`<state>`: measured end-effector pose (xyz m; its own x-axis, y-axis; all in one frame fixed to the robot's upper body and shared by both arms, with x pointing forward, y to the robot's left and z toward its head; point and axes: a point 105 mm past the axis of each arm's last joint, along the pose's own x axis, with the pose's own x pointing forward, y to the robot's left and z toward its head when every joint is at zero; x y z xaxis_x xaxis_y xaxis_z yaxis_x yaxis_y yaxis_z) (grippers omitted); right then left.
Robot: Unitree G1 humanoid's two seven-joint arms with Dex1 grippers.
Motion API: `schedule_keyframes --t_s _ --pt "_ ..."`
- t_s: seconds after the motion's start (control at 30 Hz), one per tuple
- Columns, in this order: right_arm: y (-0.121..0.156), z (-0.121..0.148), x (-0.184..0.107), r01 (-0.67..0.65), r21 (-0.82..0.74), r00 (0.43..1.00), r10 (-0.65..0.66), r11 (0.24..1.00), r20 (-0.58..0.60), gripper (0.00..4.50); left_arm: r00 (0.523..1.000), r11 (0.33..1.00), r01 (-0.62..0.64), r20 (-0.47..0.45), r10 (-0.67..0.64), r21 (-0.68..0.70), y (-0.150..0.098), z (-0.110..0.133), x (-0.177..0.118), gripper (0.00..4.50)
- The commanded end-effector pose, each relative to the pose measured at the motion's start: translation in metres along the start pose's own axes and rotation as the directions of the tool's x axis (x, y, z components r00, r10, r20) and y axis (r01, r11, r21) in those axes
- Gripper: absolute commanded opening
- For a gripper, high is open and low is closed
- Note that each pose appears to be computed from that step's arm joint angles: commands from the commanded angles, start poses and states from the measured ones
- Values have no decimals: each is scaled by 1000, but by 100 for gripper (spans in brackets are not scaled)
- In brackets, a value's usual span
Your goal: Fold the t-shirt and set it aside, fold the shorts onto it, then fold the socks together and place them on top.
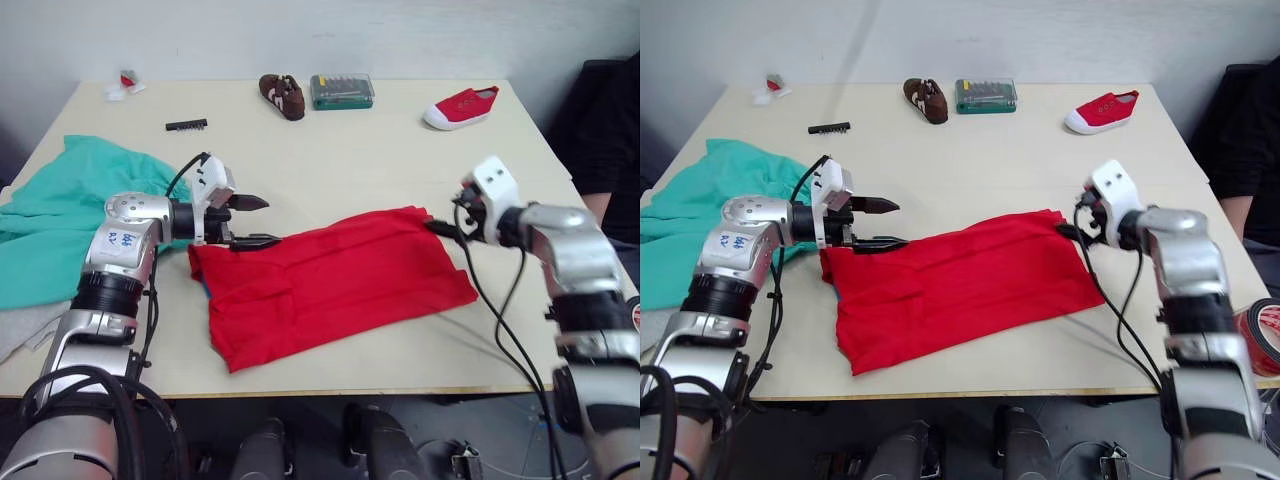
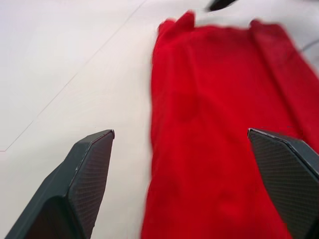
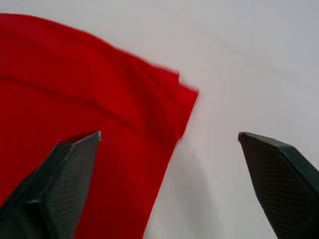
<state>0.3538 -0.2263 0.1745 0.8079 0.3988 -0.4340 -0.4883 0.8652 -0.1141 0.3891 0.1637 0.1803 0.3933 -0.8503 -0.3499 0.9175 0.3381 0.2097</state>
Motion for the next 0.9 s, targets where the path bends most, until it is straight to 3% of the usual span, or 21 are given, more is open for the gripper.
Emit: schedule_keyframes --t_s 0.03,0.17,0.3,0.4,0.53,0.7,0.8,0.9 --pt "20 2 -50 48 93 999 -47 995 -11 448 997 998 15 -79 -9 69 9 -4 3 450" --pt "47 -36 -66 32 221 998 -20 975 -59 448 987 996 8 -158 5 85 13 -18 11 450" --pt "52 -68 -64 128 386 992 -115 914 -57 448 982 997 -11 -188 27 82 15 -25 19 450" --pt "60 -80 -58 144 469 990 -132 872 -59 450 981 996 -3 -193 19 85 14 -25 22 392" --pt "78 -82 -45 86 533 996 -80 842 -33 450 977 996 -7 -213 25 86 15 -28 23 270" --pt "82 -83 -28 91 645 995 -92 759 -32 450 973 997 -22 -226 40 78 17 -30 23 270" --pt "87 -85 -18 91 689 996 -81 719 -47 450 973 997 -8 -231 24 70 15 -32 23 217" --pt "91 -86 -12 90 714 996 -68 695 -59 385 972 996 8 -233 12 86 12 -34 22 123"
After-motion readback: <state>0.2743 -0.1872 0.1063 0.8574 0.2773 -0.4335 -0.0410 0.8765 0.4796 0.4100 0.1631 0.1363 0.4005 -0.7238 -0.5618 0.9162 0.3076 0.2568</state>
